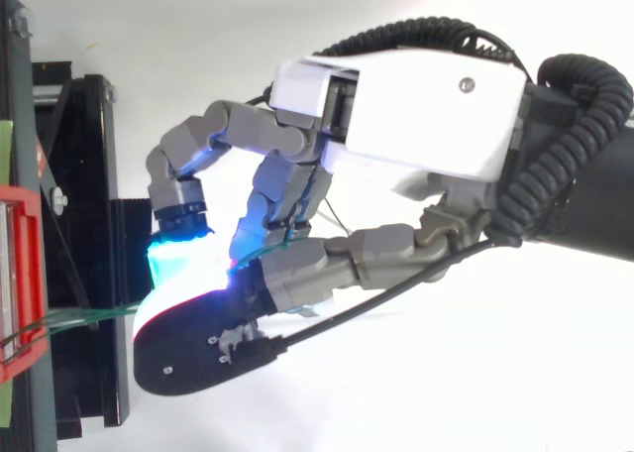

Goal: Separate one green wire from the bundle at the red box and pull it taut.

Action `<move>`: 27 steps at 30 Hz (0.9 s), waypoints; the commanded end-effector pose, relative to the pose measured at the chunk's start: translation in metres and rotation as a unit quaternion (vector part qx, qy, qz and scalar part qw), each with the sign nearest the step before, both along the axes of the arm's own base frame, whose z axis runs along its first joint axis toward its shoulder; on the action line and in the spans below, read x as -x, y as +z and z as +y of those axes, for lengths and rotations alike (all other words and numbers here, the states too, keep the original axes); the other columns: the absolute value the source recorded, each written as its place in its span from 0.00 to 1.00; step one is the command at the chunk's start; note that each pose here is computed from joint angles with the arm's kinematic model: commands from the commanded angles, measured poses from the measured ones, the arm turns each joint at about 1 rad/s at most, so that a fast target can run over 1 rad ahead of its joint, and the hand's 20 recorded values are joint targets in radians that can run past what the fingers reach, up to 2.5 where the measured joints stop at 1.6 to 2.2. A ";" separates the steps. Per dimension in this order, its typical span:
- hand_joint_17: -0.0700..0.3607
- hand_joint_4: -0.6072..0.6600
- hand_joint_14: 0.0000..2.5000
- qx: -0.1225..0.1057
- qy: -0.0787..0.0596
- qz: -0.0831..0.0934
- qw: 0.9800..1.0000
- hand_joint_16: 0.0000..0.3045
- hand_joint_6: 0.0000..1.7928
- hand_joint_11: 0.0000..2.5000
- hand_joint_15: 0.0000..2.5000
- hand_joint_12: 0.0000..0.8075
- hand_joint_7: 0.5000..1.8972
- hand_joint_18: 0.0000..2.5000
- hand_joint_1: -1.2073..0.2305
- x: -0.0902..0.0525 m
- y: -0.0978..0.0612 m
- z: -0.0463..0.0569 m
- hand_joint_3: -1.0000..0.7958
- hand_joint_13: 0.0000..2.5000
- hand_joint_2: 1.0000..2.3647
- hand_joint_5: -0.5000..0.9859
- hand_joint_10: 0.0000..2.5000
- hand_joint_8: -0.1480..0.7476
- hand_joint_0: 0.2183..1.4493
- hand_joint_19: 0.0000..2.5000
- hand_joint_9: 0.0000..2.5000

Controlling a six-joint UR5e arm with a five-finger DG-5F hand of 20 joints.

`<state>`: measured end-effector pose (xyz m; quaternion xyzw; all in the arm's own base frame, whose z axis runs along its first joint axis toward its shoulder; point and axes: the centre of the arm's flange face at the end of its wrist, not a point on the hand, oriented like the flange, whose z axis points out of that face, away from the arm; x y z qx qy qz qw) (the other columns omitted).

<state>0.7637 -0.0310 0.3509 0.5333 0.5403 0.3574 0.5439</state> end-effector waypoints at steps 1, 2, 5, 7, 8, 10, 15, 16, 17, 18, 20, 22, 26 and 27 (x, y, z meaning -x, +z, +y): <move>0.47 0.62 0.01 0.001 0.000 0.002 1.000 0.19 0.49 0.77 0.55 0.50 0.56 0.38 0.36 0.000 0.003 0.000 0.41 0.52 0.01 0.23 0.08 0.53 0.31 0.24 0.51; 0.47 0.61 0.01 0.001 -0.001 0.002 1.000 0.19 0.49 0.77 0.55 0.50 0.57 0.38 0.34 0.000 0.003 -0.001 0.44 0.52 0.02 0.23 0.08 0.53 0.31 0.23 0.51; 0.47 0.57 0.01 0.001 -0.001 0.003 1.000 0.20 0.49 0.78 0.55 0.50 0.58 0.38 0.31 0.000 0.002 -0.001 0.46 0.52 0.02 0.22 0.08 0.53 0.31 0.23 0.51; 0.47 0.56 0.01 0.001 -0.001 0.002 1.000 0.19 0.50 0.78 0.55 0.50 0.58 0.37 0.29 0.000 0.003 -0.001 0.47 0.52 0.02 0.22 0.08 0.54 0.33 0.22 0.50; 0.47 0.55 0.01 0.001 -0.001 0.002 1.000 0.19 0.50 0.78 0.55 0.50 0.59 0.37 0.26 0.000 0.003 -0.001 0.47 0.51 0.02 0.22 0.08 0.54 0.34 0.22 0.50; 0.47 0.55 0.01 0.001 0.000 0.002 1.000 0.19 0.50 0.78 0.54 0.50 0.56 0.37 0.23 0.000 0.003 0.000 0.45 0.51 0.02 0.22 0.08 0.54 0.36 0.21 0.49; 0.47 0.56 0.01 0.001 -0.001 0.002 1.000 0.19 0.50 0.77 0.53 0.50 0.57 0.36 0.20 0.000 0.003 -0.001 0.37 0.50 0.01 0.21 0.08 0.53 0.40 0.20 0.48; 0.46 0.57 0.01 0.001 -0.001 0.002 1.000 0.19 0.50 0.77 0.53 0.50 0.57 0.36 0.20 0.000 0.003 -0.001 0.35 0.50 0.01 0.21 0.08 0.53 0.41 0.20 0.48; 0.47 0.58 0.01 0.001 -0.001 0.002 1.000 0.19 0.50 0.78 0.53 0.50 0.55 0.36 0.20 0.000 0.003 -0.001 0.32 0.50 0.00 0.21 0.08 0.53 0.42 0.20 0.48; 0.46 0.58 0.01 0.001 -0.001 0.002 1.000 0.19 0.50 0.78 0.53 0.50 0.54 0.36 0.20 0.000 0.003 -0.001 0.29 0.50 0.00 0.21 0.08 0.53 0.43 0.20 0.48; 0.46 0.59 0.01 0.001 -0.001 0.002 1.000 0.19 0.50 0.78 0.53 0.51 0.55 0.36 0.20 0.000 0.003 -0.001 0.28 0.50 0.00 0.21 0.08 0.53 0.43 0.20 0.48; 0.46 0.59 0.01 0.001 -0.001 0.001 1.000 0.19 0.50 0.77 0.53 0.50 0.54 0.36 0.20 0.000 0.004 -0.001 0.28 0.50 0.00 0.21 0.08 0.53 0.42 0.20 0.48; 0.46 0.62 0.01 0.001 -0.001 0.001 1.000 0.19 0.50 0.77 0.53 0.50 0.54 0.35 0.20 0.000 0.004 -0.001 0.28 0.50 0.00 0.21 0.08 0.53 0.41 0.20 0.48; 0.46 0.62 0.01 0.001 -0.001 0.001 1.000 0.19 0.50 0.77 0.53 0.50 0.54 0.35 0.21 0.000 0.004 -0.001 0.28 0.50 0.00 0.21 0.08 0.53 0.40 0.20 0.48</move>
